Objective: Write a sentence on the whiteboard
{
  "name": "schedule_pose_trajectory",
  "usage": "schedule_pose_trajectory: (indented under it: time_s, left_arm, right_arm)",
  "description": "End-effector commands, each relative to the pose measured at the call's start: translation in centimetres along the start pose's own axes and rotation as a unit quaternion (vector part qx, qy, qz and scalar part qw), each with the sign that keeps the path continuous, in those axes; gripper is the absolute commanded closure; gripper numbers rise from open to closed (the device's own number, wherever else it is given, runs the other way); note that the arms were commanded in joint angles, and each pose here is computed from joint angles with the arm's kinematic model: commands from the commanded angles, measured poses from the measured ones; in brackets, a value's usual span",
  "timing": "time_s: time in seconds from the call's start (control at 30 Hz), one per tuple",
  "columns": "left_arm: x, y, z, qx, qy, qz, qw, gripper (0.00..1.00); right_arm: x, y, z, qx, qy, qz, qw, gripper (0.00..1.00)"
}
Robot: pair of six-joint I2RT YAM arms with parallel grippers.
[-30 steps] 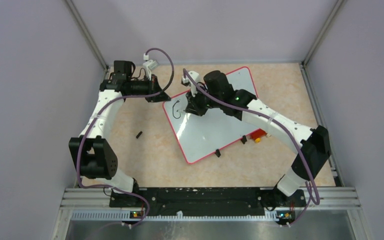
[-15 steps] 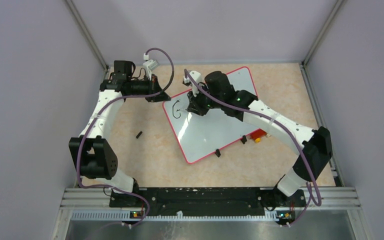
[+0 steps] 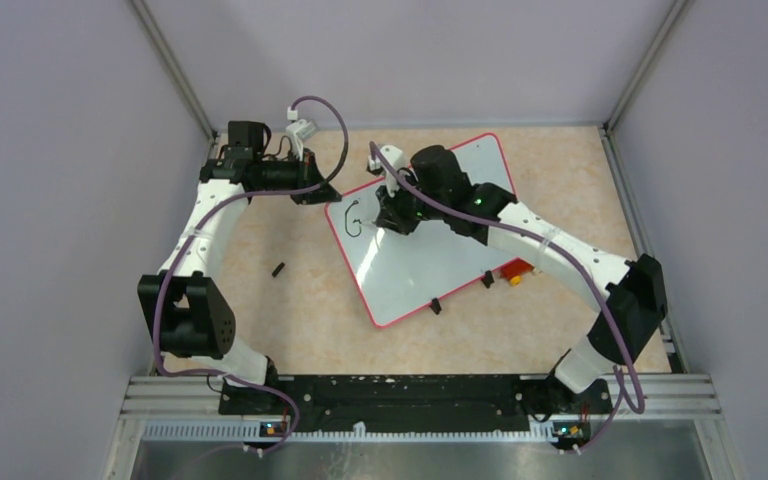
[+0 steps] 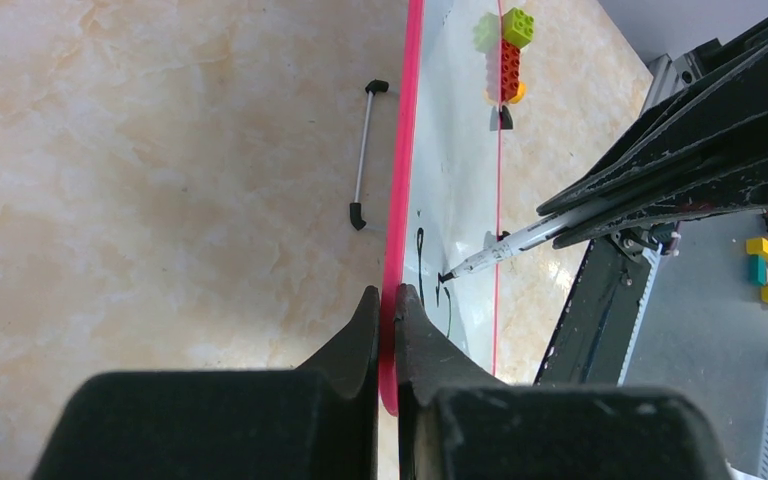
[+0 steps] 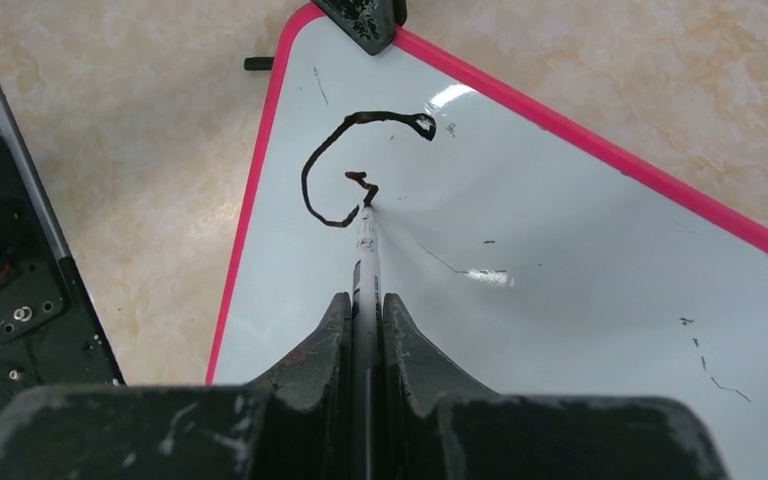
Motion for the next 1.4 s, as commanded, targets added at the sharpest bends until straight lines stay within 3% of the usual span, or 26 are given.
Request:
schedule_pose_trajectory:
  time_s: [0.0,0.5,0.93,1.37]
  left_arm:
    - [0.2,-0.3,-1.3,0.014,0.014,0.002,1.000,1.00]
    - [0.3,-0.3,-1.2,0.014,0.013,0.002,1.000,1.00]
    - [0.1,-0.3,-1.4,0.016,0.016,0.001,1.000,1.00]
    - [0.2,-0.3,-1.3,0.015,0.018,0.002,1.000,1.00]
  right_arm:
    - [-0.6,0.9,0.1,-0.007,0.003,0.010,1.000,1.00]
    - [-0.7,2.2,1.5,-0.003,-0.026,0.026,0.999,1.00]
    - [-3.9,-1.4,-0.5,0.003,-0.003,-0.039,0.999,1.00]
    - [-2.8,-1.8,-2.3,0.015,0.025,-0.053,0.998,1.00]
Point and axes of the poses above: each gripper's point midway between its finger pads, its own x axis out along the fingers, its own z axis along the line the jaws close on, y = z × x, the point moved 8 cm from there along -x, back along the fingers, and after that the axes turned 14 degrees about -x, right-handed, at the moved point
